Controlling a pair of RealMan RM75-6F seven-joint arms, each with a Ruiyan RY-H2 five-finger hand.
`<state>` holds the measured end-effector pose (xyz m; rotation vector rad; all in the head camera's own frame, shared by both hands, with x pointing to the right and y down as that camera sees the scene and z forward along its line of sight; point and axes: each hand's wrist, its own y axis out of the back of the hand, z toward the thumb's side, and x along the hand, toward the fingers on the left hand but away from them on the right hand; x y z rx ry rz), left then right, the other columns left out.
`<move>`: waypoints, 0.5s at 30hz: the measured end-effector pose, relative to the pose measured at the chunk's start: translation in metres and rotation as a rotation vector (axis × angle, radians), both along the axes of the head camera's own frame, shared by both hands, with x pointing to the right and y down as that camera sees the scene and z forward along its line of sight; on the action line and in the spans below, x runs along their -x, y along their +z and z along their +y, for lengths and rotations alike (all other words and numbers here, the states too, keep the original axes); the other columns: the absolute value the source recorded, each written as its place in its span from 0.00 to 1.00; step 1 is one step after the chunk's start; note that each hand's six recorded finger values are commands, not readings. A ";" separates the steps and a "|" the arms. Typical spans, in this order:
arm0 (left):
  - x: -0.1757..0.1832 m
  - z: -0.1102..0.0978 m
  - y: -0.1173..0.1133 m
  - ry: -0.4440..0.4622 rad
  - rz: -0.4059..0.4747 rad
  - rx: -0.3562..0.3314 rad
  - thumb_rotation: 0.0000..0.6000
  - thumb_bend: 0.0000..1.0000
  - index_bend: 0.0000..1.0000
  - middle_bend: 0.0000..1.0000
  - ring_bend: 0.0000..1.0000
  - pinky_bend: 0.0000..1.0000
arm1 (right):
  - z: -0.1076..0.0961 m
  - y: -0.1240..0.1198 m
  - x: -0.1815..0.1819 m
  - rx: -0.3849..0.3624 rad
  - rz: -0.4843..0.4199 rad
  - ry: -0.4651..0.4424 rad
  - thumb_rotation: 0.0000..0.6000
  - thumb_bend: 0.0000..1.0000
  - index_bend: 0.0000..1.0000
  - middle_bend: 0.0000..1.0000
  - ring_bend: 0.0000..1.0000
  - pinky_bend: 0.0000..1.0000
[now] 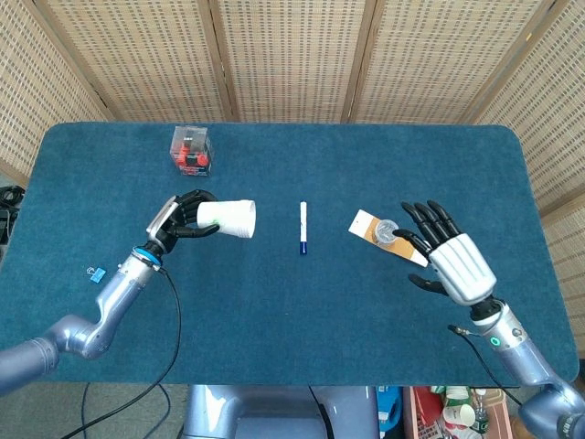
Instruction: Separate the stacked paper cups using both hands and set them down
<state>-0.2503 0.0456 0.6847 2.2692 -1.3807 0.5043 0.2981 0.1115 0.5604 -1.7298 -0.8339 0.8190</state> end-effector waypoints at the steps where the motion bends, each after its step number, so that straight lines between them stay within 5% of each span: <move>1: -0.005 -0.001 0.000 0.010 -0.002 -0.001 1.00 0.12 0.54 0.50 0.51 0.56 | -0.003 0.001 0.006 -0.003 -0.006 -0.011 1.00 0.08 0.31 0.02 0.00 0.05; 15: -0.067 -0.030 -0.004 0.166 -0.010 -0.011 1.00 0.12 0.54 0.50 0.51 0.56 | -0.042 0.014 0.088 -0.027 -0.086 -0.078 1.00 0.13 0.38 0.04 0.00 0.09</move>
